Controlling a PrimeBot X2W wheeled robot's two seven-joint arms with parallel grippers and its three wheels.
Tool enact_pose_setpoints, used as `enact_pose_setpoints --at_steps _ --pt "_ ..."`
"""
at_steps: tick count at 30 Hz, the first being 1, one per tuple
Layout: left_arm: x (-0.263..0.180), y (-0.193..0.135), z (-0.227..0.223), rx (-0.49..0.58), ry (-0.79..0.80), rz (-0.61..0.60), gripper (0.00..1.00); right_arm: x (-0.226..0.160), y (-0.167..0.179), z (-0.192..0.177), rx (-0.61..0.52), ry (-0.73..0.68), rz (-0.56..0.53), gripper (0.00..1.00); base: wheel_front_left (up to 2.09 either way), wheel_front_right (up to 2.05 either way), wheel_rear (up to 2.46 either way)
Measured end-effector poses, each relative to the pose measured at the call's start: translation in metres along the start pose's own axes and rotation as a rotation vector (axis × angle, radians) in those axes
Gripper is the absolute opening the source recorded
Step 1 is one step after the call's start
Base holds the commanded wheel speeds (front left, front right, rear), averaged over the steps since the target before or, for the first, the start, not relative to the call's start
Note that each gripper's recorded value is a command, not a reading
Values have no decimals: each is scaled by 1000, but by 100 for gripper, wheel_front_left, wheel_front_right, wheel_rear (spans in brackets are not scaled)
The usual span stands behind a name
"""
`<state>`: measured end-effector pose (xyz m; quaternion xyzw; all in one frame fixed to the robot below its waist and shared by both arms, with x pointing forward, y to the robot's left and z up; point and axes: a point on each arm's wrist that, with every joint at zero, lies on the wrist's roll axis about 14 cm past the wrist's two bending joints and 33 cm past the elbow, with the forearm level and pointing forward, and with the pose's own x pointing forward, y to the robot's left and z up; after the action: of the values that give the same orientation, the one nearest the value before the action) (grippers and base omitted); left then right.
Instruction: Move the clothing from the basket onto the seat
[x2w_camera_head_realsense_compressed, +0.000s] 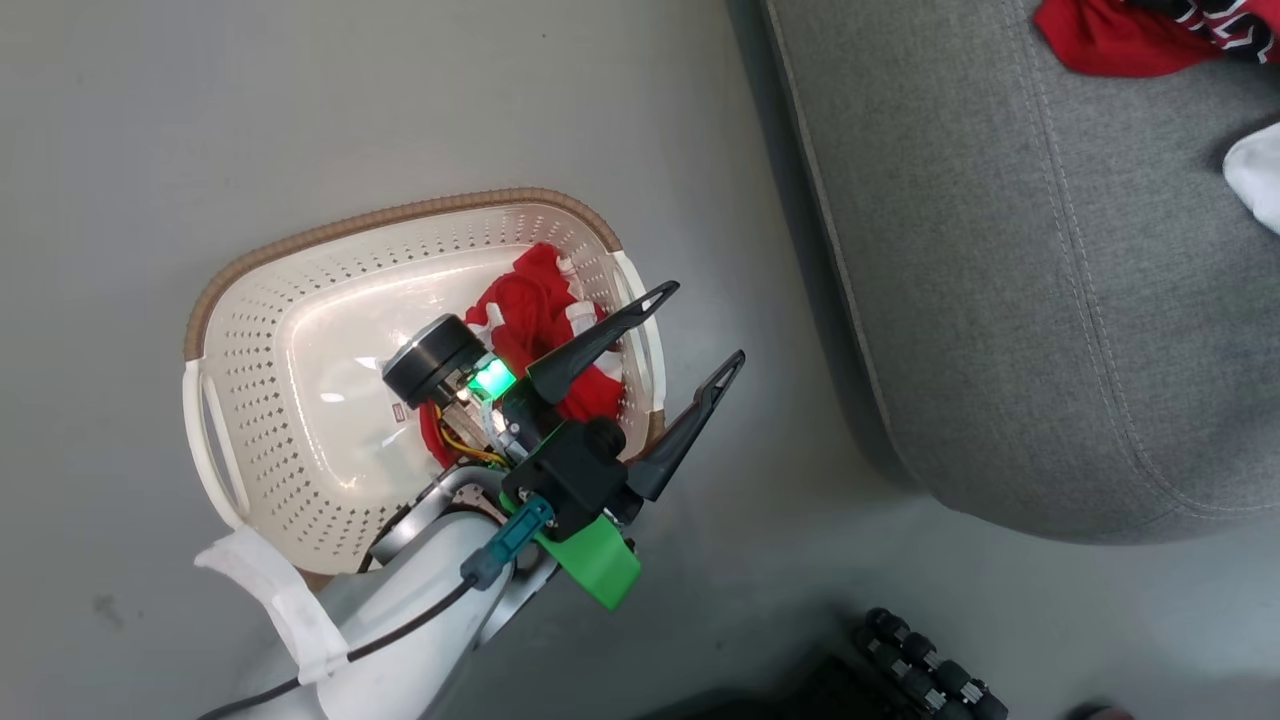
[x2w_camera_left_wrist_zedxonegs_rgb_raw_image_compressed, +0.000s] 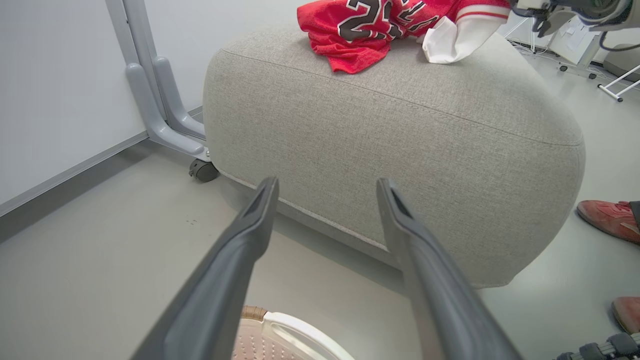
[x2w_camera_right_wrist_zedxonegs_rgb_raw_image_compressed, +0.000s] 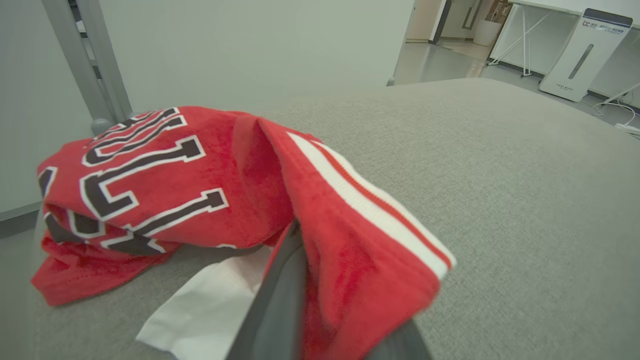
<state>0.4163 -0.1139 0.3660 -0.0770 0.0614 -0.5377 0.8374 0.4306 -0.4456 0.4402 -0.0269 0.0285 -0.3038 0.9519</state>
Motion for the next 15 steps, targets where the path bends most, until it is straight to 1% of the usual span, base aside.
enact_pose_setpoints --at_steps 2,3,6,10,14,15 --pt "1 1 5 4 -8 6 100 -16 -7 -14 27 39 -39 100 0 0 0" --pt "1 1 8 3 -15 13 100 -24 -5 -20 42 55 -42 100 0 0 0" --pt "0 2 13 12 -20 32 100 -43 5 -26 39 79 -14 100 0 0 0" --pt "3 -4 32 -12 -62 66 100 -69 30 -25 14 92 83 100 0 0 0" --pt "-4 1 51 -48 -94 162 100 -90 66 -20 40 92 202 100 0 0 0" --pt "-8 3 55 -56 -99 190 100 -94 79 -17 53 84 244 100 0 0 0"
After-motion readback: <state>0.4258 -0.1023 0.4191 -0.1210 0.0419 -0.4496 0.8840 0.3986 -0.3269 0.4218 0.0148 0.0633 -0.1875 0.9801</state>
